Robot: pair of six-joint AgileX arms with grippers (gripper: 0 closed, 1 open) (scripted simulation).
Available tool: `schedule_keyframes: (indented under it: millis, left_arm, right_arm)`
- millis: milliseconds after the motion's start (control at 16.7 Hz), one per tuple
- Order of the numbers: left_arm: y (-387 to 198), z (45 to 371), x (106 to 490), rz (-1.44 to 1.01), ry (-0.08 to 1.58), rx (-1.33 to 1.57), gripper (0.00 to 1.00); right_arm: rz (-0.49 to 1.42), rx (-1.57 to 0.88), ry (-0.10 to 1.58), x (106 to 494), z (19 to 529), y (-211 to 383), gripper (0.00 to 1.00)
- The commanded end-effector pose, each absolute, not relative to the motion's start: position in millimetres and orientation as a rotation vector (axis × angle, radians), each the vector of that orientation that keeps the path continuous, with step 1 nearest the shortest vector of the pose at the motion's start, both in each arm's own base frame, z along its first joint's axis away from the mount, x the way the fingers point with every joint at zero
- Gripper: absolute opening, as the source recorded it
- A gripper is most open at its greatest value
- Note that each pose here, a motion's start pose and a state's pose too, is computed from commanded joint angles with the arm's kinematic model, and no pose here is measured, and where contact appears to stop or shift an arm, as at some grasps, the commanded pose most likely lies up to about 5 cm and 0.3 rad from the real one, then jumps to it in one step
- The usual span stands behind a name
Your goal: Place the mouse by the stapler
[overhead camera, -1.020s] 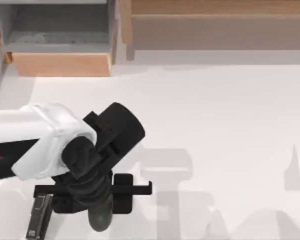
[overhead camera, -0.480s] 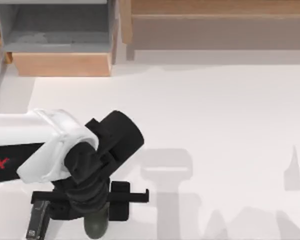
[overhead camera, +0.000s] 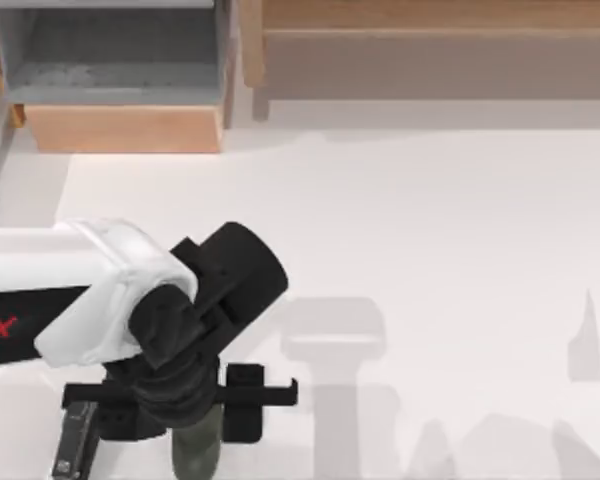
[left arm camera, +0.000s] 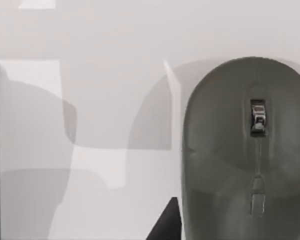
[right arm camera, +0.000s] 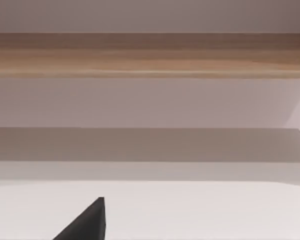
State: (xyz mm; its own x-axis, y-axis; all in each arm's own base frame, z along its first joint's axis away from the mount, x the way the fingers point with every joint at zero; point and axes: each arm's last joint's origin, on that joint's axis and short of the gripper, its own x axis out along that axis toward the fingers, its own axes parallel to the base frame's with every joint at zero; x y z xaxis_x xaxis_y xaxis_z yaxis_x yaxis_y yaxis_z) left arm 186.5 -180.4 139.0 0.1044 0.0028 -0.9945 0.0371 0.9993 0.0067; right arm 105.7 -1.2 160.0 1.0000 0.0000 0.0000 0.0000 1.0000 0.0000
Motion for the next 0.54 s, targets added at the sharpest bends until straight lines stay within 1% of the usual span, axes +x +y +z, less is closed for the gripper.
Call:
schedule_keyframes:
  millis: [180, 240, 540]
  left_arm:
    - [-180.4, 139.0, 186.5, -0.025, 1.466, 0.033, 0.98]
    - [-180.4, 139.0, 186.5, -0.025, 1.466, 0.033, 1.0]
    - [-180.4, 139.0, 186.5, -0.025, 1.466, 0.033, 1.0]
  right_arm:
    - [0.0, 0.0, 0.0, 105.7, 160.0, -1.2, 1.0]
    - [0.0, 0.0, 0.0, 105.7, 160.0, -1.2, 1.0]
    - [0.0, 0.0, 0.0, 105.7, 160.0, -1.2, 1.0]
